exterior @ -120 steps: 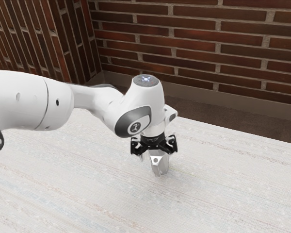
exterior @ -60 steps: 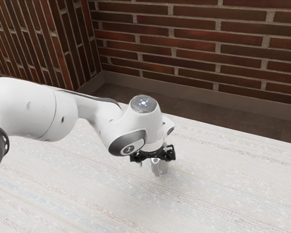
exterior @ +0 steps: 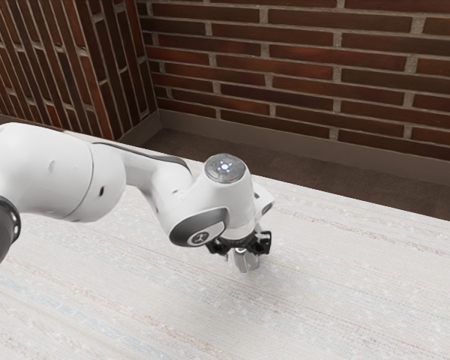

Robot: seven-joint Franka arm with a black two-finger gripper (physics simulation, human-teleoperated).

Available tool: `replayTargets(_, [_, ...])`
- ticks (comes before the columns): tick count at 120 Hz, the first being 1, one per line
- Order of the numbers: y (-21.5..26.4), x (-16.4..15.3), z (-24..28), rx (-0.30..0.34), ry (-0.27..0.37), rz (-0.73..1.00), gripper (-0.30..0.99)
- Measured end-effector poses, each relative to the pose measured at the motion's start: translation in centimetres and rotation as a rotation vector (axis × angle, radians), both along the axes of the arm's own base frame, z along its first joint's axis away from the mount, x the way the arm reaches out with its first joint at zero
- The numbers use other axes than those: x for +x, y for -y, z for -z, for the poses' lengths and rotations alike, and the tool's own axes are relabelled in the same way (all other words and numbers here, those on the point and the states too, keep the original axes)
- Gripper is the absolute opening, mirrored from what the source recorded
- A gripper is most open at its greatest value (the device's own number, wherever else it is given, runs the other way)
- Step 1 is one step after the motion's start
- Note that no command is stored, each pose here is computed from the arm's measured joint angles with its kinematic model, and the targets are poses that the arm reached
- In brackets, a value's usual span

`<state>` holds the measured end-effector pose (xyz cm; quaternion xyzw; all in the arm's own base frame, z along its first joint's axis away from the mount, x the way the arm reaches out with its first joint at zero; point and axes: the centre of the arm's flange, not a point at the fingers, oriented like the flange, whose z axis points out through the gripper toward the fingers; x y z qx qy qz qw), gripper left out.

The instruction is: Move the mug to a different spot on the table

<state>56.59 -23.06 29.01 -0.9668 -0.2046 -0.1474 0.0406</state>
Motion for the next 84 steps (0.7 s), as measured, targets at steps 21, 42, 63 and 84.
replayTargets(21, [0.52, -0.21, 0.14, -0.002, -0.004, 0.016, 0.36])
replayTargets(42, [0.44, -0.22, 0.16, -0.001, -0.007, 0.023, 0.31])
replayTargets(63, [0.41, -0.29, 0.19, 0.003, -0.012, 0.034, 0.26])
replayTargets(84, [0.33, -0.61, 0.52, 0.008, -0.023, 0.043, 0.21])
